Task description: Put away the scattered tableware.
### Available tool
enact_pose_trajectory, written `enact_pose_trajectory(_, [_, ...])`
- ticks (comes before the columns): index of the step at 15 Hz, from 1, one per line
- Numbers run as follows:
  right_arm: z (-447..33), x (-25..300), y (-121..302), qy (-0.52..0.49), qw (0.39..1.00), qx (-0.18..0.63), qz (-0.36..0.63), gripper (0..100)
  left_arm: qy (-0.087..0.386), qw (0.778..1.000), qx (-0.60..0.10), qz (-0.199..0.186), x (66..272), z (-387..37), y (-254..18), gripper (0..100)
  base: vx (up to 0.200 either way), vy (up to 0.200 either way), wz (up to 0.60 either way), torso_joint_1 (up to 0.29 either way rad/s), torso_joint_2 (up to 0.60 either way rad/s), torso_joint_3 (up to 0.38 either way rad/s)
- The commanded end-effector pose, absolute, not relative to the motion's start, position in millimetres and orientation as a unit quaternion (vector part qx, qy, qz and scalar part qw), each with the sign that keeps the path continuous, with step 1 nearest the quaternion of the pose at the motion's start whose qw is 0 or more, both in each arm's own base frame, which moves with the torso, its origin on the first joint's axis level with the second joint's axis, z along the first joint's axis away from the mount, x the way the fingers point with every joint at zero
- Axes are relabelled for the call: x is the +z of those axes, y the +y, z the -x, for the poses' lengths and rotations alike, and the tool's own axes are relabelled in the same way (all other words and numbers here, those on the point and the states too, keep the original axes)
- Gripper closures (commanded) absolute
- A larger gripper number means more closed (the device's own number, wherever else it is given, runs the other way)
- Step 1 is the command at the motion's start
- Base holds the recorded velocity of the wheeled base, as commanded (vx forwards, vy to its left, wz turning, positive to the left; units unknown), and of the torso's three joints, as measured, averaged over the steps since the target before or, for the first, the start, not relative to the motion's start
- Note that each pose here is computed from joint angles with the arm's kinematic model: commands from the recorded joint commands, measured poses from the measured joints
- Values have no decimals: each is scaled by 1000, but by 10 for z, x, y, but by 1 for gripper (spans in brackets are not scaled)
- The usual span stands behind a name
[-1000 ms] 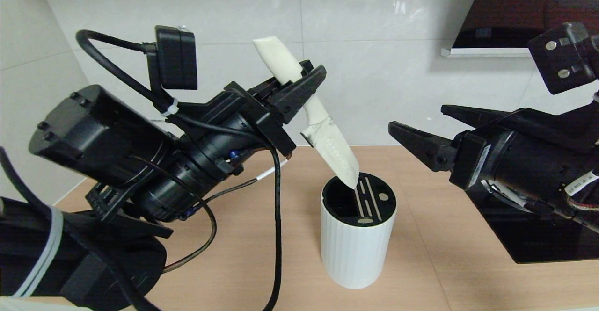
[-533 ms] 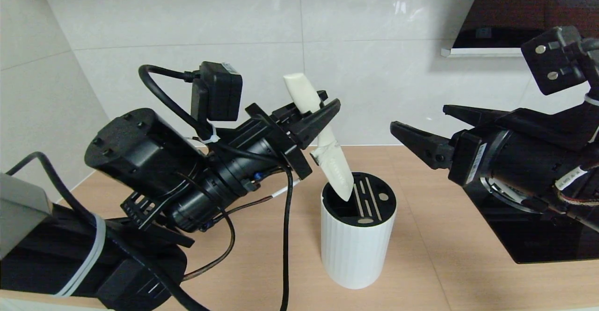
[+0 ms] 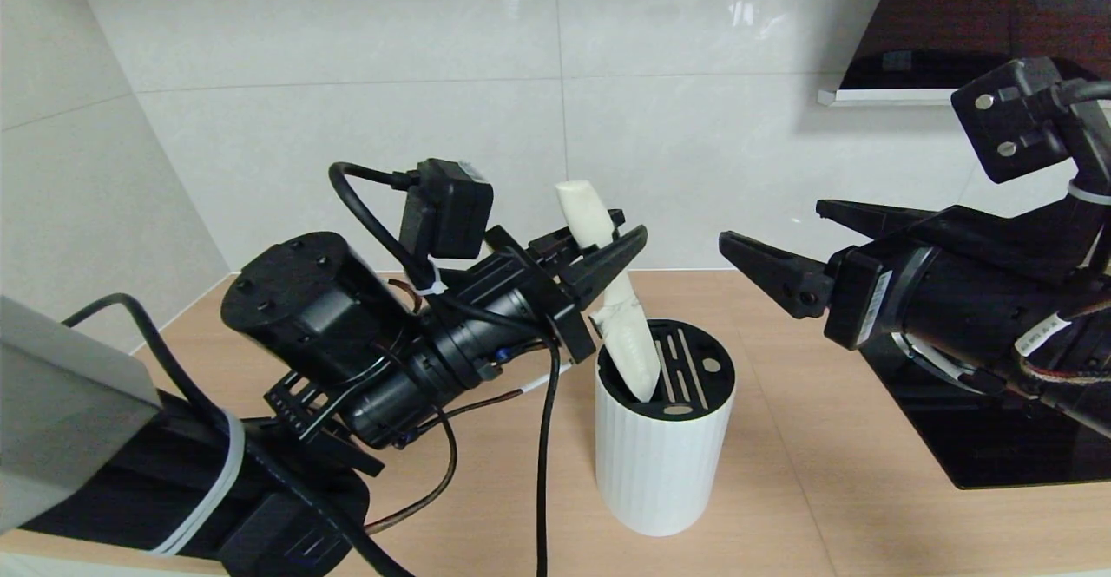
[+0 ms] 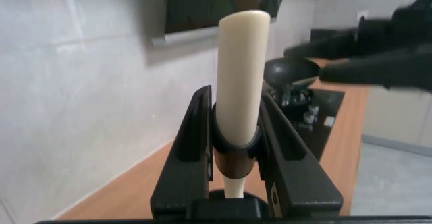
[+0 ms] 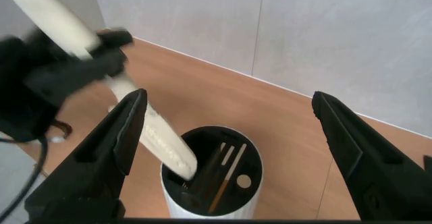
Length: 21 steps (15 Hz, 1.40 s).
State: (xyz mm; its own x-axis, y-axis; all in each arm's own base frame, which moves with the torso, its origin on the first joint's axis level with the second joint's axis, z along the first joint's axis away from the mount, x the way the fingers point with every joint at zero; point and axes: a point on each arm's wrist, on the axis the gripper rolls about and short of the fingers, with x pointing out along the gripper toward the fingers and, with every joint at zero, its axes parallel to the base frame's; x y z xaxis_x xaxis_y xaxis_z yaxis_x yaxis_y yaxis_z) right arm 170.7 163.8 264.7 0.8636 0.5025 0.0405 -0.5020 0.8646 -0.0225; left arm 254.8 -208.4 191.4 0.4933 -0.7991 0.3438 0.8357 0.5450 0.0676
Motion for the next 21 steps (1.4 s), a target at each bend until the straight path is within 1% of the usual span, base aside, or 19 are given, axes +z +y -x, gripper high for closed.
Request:
enact_pose_trajectory(1, [-1714,2634,1647,-20,965,260,7,0,-147,864,-478,52,1758,-2597,-2159,100,0,0,0,0,0,0])
enact_pose_trajectory(5, [-1717,2630,1650,-20,965,260,7,0,-120,868,-480,47,1562,-2666,-2226,100,0,0,0,0,0,0])
enact_pose_trajectory(7, [-1729,2616,1661,-17,965,260,9,0,-113,868,-481,46,1506,-2684,-2248,100,0,0,0,0,0,0])
enact_pose_trajectory(10, [-1734,2608,1667,-16,965,260,10,0,-106,867,-485,45,1354,-2733,-2323,100,0,0,0,0,0,0])
enact_pose_trajectory(16, [-1740,2596,1672,-14,965,260,11,0,-94,866,-489,45,1258,-2743,-2394,100,0,0,0,0,0,0])
enact_pose_trajectory(17, [-1740,2596,1672,-14,965,260,11,0,-92,867,-488,45,1249,-2743,-2394,0,0,0,0,0,0,0])
enact_pose_trajectory(21, [-1740,2596,1672,-14,965,260,11,0,-96,869,-482,48,1278,-2736,-2398,0,0,0,0,0,0,0])
